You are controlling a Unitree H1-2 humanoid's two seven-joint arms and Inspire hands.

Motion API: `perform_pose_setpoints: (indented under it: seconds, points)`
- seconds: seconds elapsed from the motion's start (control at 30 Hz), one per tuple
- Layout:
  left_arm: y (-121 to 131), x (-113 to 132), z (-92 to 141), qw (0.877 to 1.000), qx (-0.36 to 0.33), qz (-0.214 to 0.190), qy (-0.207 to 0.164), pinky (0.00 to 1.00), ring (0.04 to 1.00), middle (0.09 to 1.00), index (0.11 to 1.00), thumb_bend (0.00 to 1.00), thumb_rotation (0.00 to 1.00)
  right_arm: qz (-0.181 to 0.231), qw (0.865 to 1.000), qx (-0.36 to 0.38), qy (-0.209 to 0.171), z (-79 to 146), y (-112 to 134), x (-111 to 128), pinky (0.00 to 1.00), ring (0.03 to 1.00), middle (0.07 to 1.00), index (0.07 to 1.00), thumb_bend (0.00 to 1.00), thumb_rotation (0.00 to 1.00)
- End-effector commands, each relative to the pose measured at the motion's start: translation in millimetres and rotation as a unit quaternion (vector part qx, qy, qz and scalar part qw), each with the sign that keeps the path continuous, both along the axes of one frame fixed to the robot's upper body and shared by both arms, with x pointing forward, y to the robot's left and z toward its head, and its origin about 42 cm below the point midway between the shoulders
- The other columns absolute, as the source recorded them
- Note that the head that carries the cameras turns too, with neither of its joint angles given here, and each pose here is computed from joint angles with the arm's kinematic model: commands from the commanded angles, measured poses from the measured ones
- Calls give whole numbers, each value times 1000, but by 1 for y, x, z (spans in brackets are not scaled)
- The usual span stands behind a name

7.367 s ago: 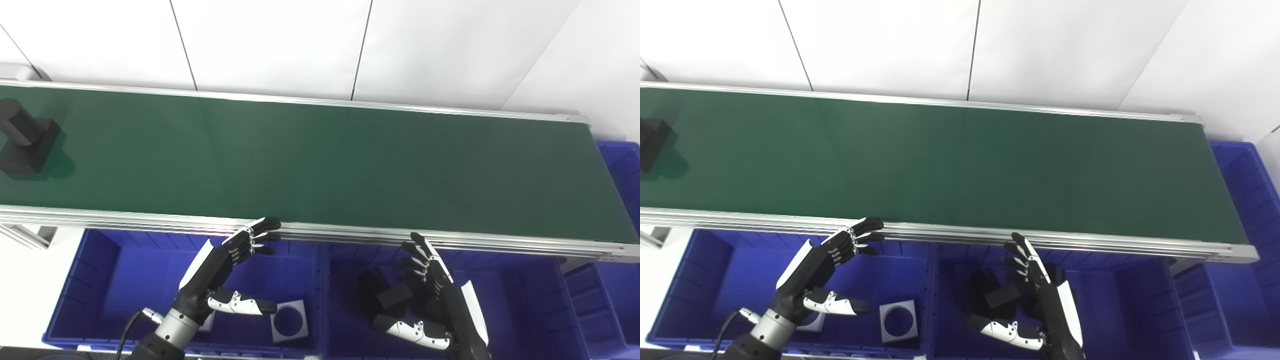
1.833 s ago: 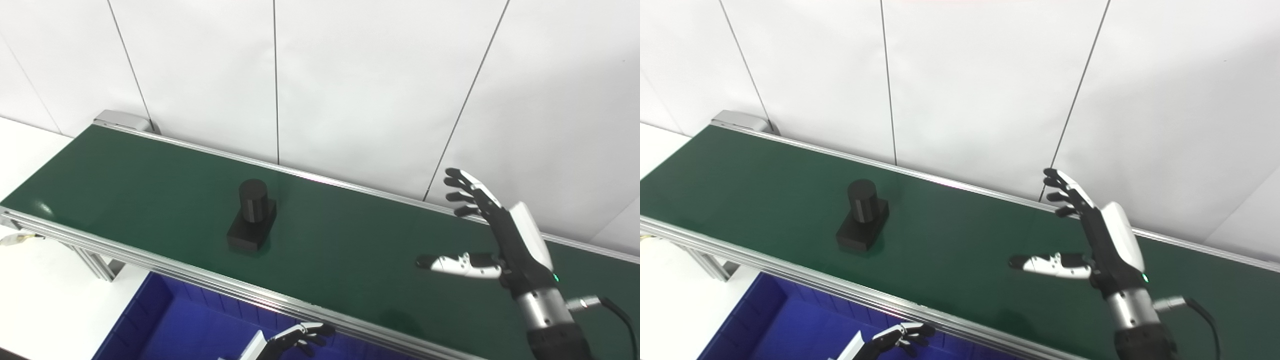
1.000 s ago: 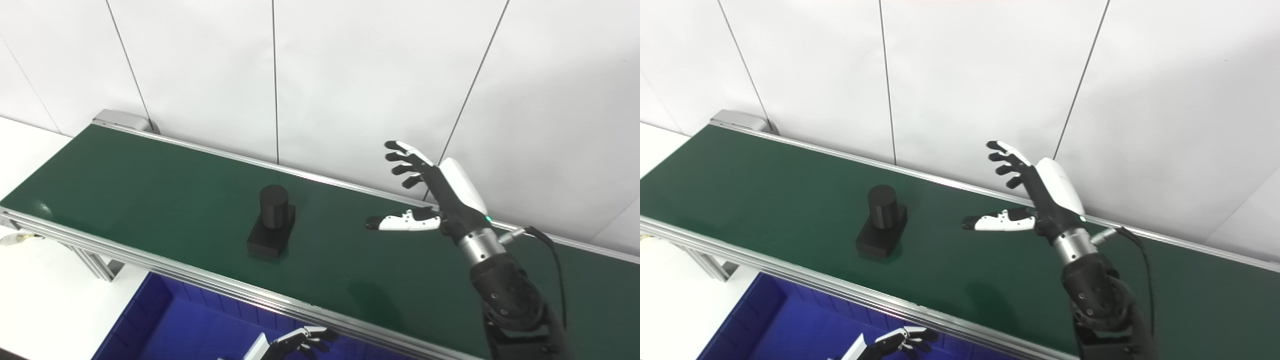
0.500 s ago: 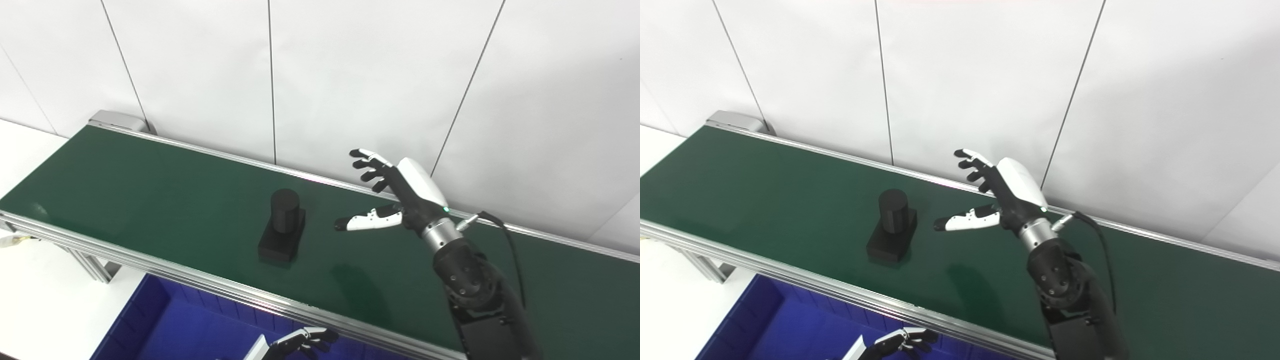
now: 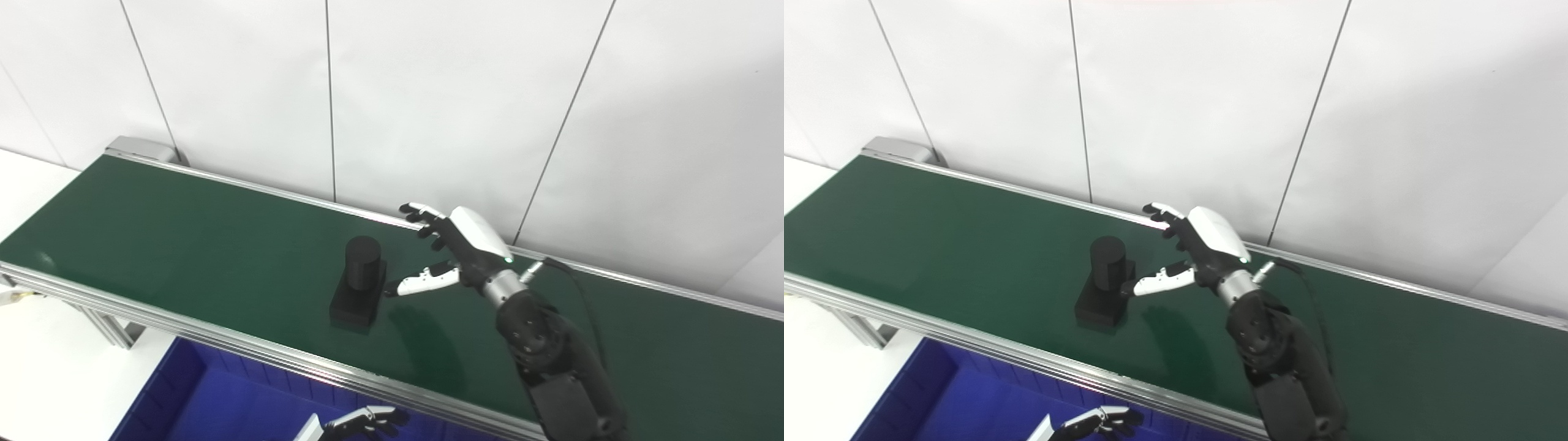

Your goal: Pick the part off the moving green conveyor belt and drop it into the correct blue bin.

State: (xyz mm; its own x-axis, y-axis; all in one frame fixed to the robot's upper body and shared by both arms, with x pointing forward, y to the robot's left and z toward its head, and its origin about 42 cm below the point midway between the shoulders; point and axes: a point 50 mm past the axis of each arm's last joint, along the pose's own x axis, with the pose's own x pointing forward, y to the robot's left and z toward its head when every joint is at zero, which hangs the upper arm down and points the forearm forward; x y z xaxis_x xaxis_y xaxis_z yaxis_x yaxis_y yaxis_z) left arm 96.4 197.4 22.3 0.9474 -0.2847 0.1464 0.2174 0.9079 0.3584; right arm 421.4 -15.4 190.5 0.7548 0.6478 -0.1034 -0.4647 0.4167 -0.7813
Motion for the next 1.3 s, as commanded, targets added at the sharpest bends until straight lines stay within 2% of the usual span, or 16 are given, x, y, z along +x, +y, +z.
perform_pose_setpoints:
  seconds: [0.0, 0.2, 0.27, 0.4, 0.73, 0.9, 0.97, 1.0, 1.03, 1.07, 1.1, 1.17, 1.2, 1.23, 1.27]
  points:
    - [1, 3, 7, 1000, -14, -1, -22, 560, 667, 746, 764, 1000, 404, 22, 998, 22, -51, 33, 21, 6, 682, 807, 869, 890, 873, 425]
    - [0, 2, 6, 1000, -15, -4, -21, 561, 671, 754, 771, 1000, 391, 21, 999, 11, -41, 28, 33, 10, 714, 833, 880, 897, 877, 427]
    - [0, 1, 6, 1000, -15, -4, -23, 560, 671, 755, 771, 1000, 388, 16, 999, 18, -25, 24, 37, 11, 706, 826, 876, 899, 882, 414]
    - [-1, -2, 6, 1000, -18, -1, -22, 559, 674, 759, 772, 1000, 383, 6, 1000, 18, -5, 12, 41, 15, 712, 830, 883, 906, 883, 400]
    - [-3, -10, 9, 999, -28, 0, -23, 568, 672, 754, 772, 1000, 385, 10, 1000, -9, 11, -11, 55, 16, 719, 834, 891, 908, 885, 398]
    - [-2, -15, 10, 999, -30, 4, -23, 577, 680, 757, 778, 1000, 379, 9, 999, -19, 25, -21, 60, 13, 723, 842, 891, 908, 875, 345]
    - [-2, -16, 11, 999, -32, 6, -22, 573, 678, 756, 779, 1000, 397, 6, 999, -21, 28, -26, 62, 12, 721, 840, 896, 907, 838, 299]
    - [-2, -17, 11, 999, -32, 6, -23, 572, 679, 757, 781, 1000, 398, 5, 999, -21, 29, -28, 62, 12, 703, 820, 887, 900, 800, 241]
    - [-2, -17, 11, 999, -33, 7, -23, 571, 681, 760, 782, 1000, 399, 1, 1000, -16, 26, -31, 62, 11, 679, 794, 869, 887, 766, 187]
    - [-2, -18, 11, 999, -33, 8, -23, 568, 681, 760, 781, 1000, 402, 0, 1000, -12, 16, -34, 62, 10, 624, 721, 793, 837, 711, 79]
    - [-2, -18, 12, 999, -34, 9, -22, 568, 681, 761, 780, 1000, 403, -1, 1000, -6, 6, -37, 62, 9, 617, 710, 781, 829, 703, 64]
    - [-2, -19, 12, 999, -34, 9, -24, 567, 682, 762, 781, 1000, 398, -6, 1000, 5, -6, -42, 62, 7, 531, 588, 599, 752, 611, 13]
    - [-2, -19, 12, 999, -33, 9, -24, 568, 682, 761, 782, 1000, 397, -8, 1000, 12, -9, -43, 62, 6, 489, 543, 545, 723, 581, 6]
    - [-2, -19, 12, 999, -32, 9, -25, 570, 681, 759, 784, 1000, 400, -12, 1000, 18, -15, -45, 61, 5, 448, 505, 483, 618, 541, 2]
    - [-2, -19, 11, 999, -32, 9, -26, 570, 678, 756, 783, 1000, 403, -15, 999, 24, -23, -47, 61, 3, 432, 495, 465, 574, 529, 1]
